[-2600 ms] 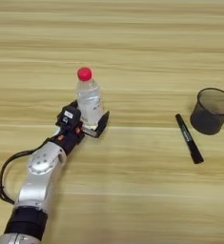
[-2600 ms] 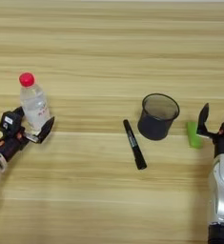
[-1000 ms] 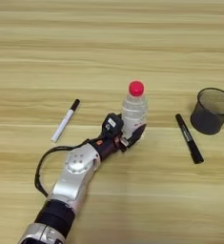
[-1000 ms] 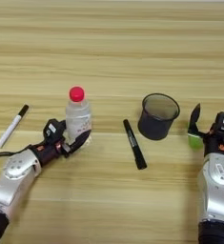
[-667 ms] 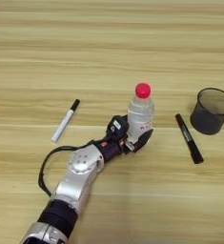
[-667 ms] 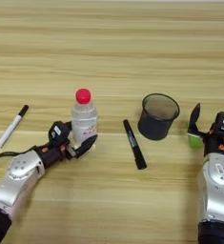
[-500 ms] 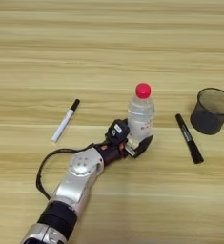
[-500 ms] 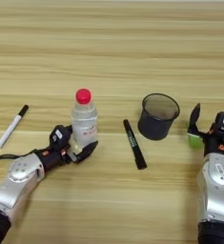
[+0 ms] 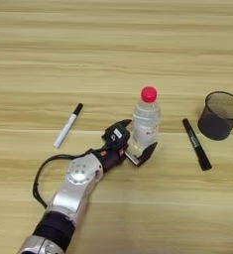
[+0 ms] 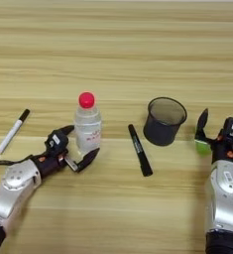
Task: Move the objects on the table
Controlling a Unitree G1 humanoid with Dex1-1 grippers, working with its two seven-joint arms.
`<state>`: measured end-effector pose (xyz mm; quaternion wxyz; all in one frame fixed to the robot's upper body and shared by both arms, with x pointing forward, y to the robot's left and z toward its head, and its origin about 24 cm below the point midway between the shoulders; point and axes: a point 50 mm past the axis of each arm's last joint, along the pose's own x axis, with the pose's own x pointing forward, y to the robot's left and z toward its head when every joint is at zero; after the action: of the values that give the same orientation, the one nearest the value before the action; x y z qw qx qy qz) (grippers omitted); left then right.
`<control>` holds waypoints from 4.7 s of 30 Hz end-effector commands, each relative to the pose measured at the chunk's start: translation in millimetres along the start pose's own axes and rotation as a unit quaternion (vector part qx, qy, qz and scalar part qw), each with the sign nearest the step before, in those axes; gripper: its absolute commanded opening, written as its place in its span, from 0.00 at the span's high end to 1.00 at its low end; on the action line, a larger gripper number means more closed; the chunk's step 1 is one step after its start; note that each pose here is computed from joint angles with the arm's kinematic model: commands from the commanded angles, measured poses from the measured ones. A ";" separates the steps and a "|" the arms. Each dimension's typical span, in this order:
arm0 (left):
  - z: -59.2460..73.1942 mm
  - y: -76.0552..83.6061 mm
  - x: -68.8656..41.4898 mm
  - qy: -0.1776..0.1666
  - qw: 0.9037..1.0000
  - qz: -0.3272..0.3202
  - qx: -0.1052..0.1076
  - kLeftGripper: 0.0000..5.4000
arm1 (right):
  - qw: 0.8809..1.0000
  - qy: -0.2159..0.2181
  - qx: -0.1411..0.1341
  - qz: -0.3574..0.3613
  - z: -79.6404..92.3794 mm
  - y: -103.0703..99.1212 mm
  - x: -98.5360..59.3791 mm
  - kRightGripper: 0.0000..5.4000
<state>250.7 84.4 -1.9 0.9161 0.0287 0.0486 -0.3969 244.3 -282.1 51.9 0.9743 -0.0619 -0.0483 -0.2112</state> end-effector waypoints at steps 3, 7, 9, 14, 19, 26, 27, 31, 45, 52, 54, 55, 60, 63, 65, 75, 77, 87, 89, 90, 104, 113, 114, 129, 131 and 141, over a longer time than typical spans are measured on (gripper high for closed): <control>-2.2 4.5 -11.7 0.028 1.000 -0.005 0.011 0.00 | 1.000 0.000 0.006 -0.002 0.8 1.5 0.8 0.00; -4.1 4.1 -19.0 0.038 0.999 -0.009 0.016 0.00 | 1.000 0.001 0.008 -0.003 0.5 1.6 1.5 0.00; -5.6 3.0 -23.8 0.041 0.999 -0.009 0.017 0.00 | 1.000 0.001 0.009 -0.004 0.4 1.6 1.8 0.00; -5.7 5.3 -35.3 0.042 0.999 0.000 0.024 0.00 | 1.000 0.003 0.009 -0.004 -0.5 1.8 2.6 0.00; -3.1 15.4 -48.4 0.042 0.998 0.023 0.041 0.00 | 1.000 0.004 0.010 -0.004 -1.2 2.2 3.7 0.00; 2.4 43.3 -63.2 0.036 0.994 0.090 0.050 0.00 | 1.000 0.005 0.010 -0.003 -2.5 2.5 4.8 0.00; 2.7 46.2 -63.7 0.036 0.993 0.099 0.048 0.00 | 1.000 0.005 0.010 -0.003 -2.6 2.8 4.8 0.00; 10.5 57.3 -68.4 0.006 0.990 0.131 0.042 0.00 | 1.000 0.005 0.009 -0.002 -2.6 3.0 5.0 0.00; 5.5 96.7 -79.4 0.009 0.962 0.273 0.000 0.00 | 1.000 0.005 0.009 0.001 -2.7 4.5 4.8 0.00; -19.5 94.6 -79.2 0.075 0.961 0.267 -0.018 0.00 | 1.000 0.005 0.008 0.000 -2.7 3.8 4.7 0.00; -23.5 94.2 -79.7 0.085 0.960 0.267 -0.022 0.00 | 1.000 0.005 0.009 0.000 -2.7 3.7 4.6 0.00; -24.5 94.1 -79.8 0.087 0.960 0.267 -0.022 0.00 | 1.000 0.005 0.009 0.000 -2.7 3.5 4.6 0.00; -26.1 93.8 -79.5 0.090 0.960 0.265 -0.024 0.00 | 1.000 0.005 0.009 -0.001 -2.7 3.4 4.7 0.00; -28.5 94.7 -82.2 0.110 0.957 0.268 -0.017 0.02 | 1.000 0.005 0.010 -0.002 -2.3 3.6 4.7 0.00; -26.0 97.3 -85.9 0.124 0.956 0.266 -0.009 0.00 | 1.000 0.005 0.010 -0.002 -2.1 3.9 4.6 0.00; 7.5 113.9 -87.8 0.170 0.958 0.232 0.002 0.00 | 1.000 0.005 0.020 -0.002 -1.7 10.2 0.5 0.00; 10.4 116.3 -88.2 0.177 0.957 0.229 0.002 0.00 | 1.000 0.004 0.022 -0.002 -1.3 11.9 -0.4 0.00; 9.4 124.9 -89.4 0.212 0.951 0.226 -0.006 0.04 | 1.000 0.002 0.028 -0.008 0.2 15.0 -3.3 0.00; 7.7 125.5 -90.2 0.222 0.949 0.222 -0.006 0.06 | 1.000 0.001 0.029 -0.009 0.4 14.9 -3.5 0.00; 7.3 125.8 -90.5 0.225 0.949 0.222 -0.006 0.08 | 1.000 0.001 0.029 -0.009 0.5 14.9 -3.6 0.00; 8.8 133.8 -92.9 0.250 0.947 0.202 -0.002 0.37 | 0.999 -0.003 0.038 -0.015 4.1 19.1 -7.5 0.00; 7.6 129.0 -89.9 0.246 0.950 0.191 -0.011 0.55 | 0.999 -0.001 0.041 -0.018 3.9 18.8 -7.5 0.00; 7.3 128.7 -89.8 0.246 0.950 0.191 -0.012 0.56 | 0.999 0.000 0.041 -0.018 3.8 18.8 -7.5 0.00; -0.4 111.3 -75.6 0.236 0.956 0.172 -0.044 0.87 | 0.999 0.002 0.042 -0.019 2.7 18.1 -6.9 0.00; -1.2 102.7 -68.6 0.228 0.958 0.162 -0.058 0.87 | 0.999 0.002 0.042 -0.019 2.5 17.9 -6.9 0.00; -5.5 64.6 -47.0 0.214 0.962 0.120 -0.122 0.87 | 0.999 0.003 0.043 -0.020 1.9 17.0 -6.4 0.00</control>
<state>279.0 171.8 18.1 0.9361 0.0294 0.2400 -0.2554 245.6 -262.0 52.9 0.9727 -0.0244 -0.0607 -0.2227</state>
